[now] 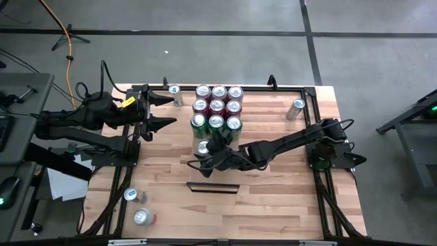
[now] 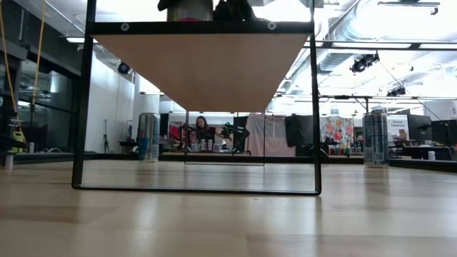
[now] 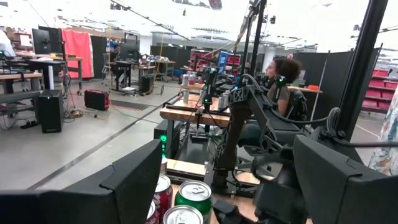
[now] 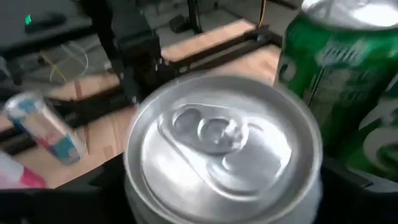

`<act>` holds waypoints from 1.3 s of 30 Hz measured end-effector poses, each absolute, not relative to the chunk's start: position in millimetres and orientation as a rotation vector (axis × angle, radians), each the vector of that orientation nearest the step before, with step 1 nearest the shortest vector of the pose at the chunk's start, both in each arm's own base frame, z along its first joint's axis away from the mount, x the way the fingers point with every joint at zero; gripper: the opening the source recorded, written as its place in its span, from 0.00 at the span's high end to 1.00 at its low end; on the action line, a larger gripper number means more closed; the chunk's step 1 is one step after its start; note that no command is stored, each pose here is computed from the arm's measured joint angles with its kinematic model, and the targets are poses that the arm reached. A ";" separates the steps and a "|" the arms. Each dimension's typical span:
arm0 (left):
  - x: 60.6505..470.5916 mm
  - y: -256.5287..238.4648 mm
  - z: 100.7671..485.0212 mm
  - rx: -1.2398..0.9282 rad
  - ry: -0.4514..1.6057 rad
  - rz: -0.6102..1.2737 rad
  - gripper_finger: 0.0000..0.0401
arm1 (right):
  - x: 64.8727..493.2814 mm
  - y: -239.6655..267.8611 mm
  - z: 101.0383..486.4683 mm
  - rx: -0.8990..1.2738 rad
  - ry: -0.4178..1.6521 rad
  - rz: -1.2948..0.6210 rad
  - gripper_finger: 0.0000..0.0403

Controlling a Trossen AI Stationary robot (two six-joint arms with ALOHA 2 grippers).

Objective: Place canned beverage on shelf
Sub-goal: Put the bottom right pink white soda can on the shelf

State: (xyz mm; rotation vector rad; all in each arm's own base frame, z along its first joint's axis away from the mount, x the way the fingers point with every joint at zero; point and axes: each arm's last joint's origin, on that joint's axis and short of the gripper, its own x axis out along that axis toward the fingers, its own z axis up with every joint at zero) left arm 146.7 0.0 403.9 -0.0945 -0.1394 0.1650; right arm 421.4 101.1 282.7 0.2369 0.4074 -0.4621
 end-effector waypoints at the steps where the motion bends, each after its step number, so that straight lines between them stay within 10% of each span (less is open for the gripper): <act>1: 146.7 0.0 403.9 -0.094 -0.139 0.165 0.28 | 421.6 101.3 280.6 0.235 0.417 -0.457 0.19; 12: 146.6 0.0 404.0 -0.093 -0.140 0.165 0.28 | 418.8 101.1 283.5 0.228 0.429 -0.442 0.03; 39: 147.3 -1.8 404.5 -0.176 -0.145 0.105 0.28 | 309.0 85.8 392.5 0.300 0.544 -0.107 0.03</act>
